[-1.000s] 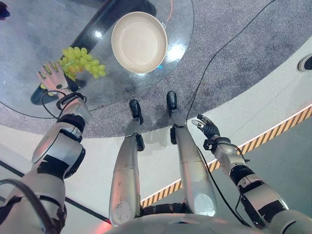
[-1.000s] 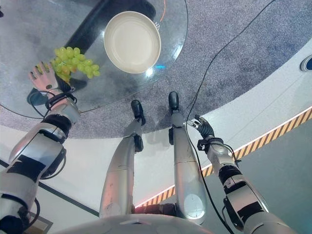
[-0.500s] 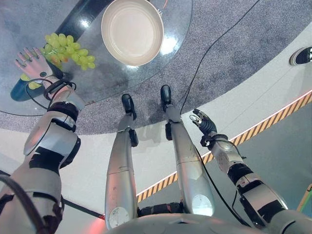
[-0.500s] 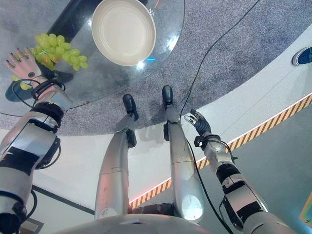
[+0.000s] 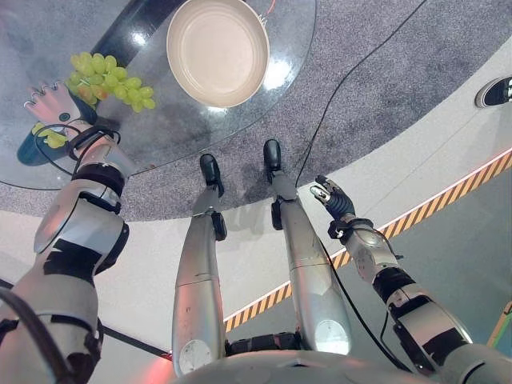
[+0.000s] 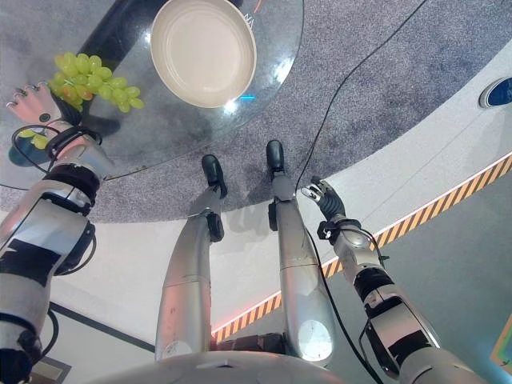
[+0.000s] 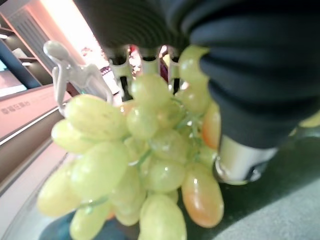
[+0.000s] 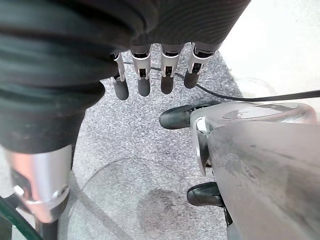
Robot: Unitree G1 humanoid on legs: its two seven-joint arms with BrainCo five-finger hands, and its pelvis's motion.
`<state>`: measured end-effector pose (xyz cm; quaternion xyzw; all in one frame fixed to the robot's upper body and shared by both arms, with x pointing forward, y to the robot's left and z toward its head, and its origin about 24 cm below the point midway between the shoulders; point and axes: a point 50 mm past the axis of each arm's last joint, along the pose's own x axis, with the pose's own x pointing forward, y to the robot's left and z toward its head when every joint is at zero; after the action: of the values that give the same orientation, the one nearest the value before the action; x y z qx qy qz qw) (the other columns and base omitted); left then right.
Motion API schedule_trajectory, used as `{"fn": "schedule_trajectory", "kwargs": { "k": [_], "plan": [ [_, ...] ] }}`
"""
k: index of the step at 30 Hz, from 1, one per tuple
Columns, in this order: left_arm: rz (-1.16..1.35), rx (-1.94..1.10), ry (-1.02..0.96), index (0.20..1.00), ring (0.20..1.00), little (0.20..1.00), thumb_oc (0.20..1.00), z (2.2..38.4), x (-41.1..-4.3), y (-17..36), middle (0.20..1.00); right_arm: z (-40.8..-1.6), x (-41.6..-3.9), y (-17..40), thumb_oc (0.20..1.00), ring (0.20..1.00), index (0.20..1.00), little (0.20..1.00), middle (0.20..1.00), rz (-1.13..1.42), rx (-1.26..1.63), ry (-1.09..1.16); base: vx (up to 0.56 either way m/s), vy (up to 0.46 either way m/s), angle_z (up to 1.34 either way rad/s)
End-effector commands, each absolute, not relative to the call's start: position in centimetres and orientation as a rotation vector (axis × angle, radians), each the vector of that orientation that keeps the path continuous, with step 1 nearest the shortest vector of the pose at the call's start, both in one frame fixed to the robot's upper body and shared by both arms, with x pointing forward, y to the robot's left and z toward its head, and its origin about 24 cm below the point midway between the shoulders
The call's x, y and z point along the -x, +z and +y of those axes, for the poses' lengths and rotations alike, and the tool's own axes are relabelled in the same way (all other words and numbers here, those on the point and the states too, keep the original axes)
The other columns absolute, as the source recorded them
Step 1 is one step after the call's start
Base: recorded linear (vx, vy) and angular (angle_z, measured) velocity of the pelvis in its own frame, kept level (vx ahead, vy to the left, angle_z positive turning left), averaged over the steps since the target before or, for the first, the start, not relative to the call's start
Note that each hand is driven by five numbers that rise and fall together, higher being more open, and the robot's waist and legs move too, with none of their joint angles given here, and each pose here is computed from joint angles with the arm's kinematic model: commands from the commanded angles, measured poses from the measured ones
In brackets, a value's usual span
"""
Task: Pick up fruits into the plate
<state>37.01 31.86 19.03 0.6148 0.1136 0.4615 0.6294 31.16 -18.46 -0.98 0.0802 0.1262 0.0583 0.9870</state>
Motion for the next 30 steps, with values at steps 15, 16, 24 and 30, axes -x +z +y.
{"fn": "schedule_trajectory", "kwargs": {
  "k": [15,16,24,30],
  "plan": [
    [0.231,-1.418,1.014,0.200,0.200,0.200,0.200,33.4,-36.1,17.6,0.200,-18.9,-28.9,-2.6,1.000,1.000,1.000,1.000,1.000,0.282,-0.159,0.136,0.00,0.000,0.00],
    [0.210,-1.425,0.997,0.200,0.200,0.200,0.200,33.3,-36.1,17.4,0.200,-19.0,-28.8,-2.6,1.000,1.000,1.000,1.000,1.000,0.284,-0.163,0.133,0.03,0.001,0.02],
    [0.167,-1.436,0.940,0.200,0.200,0.200,0.200,33.4,-35.7,16.7,0.200,-19.7,-28.5,-2.8,1.000,1.000,1.000,1.000,1.000,0.287,-0.171,0.119,0.02,0.006,0.04],
    [0.160,-1.437,0.899,0.200,0.200,0.200,0.200,33.2,-35.6,16.0,0.200,-20.0,-28.3,-2.9,1.000,1.000,1.000,1.000,1.000,0.306,-0.164,0.106,0.03,0.016,0.04]
  ]
}}
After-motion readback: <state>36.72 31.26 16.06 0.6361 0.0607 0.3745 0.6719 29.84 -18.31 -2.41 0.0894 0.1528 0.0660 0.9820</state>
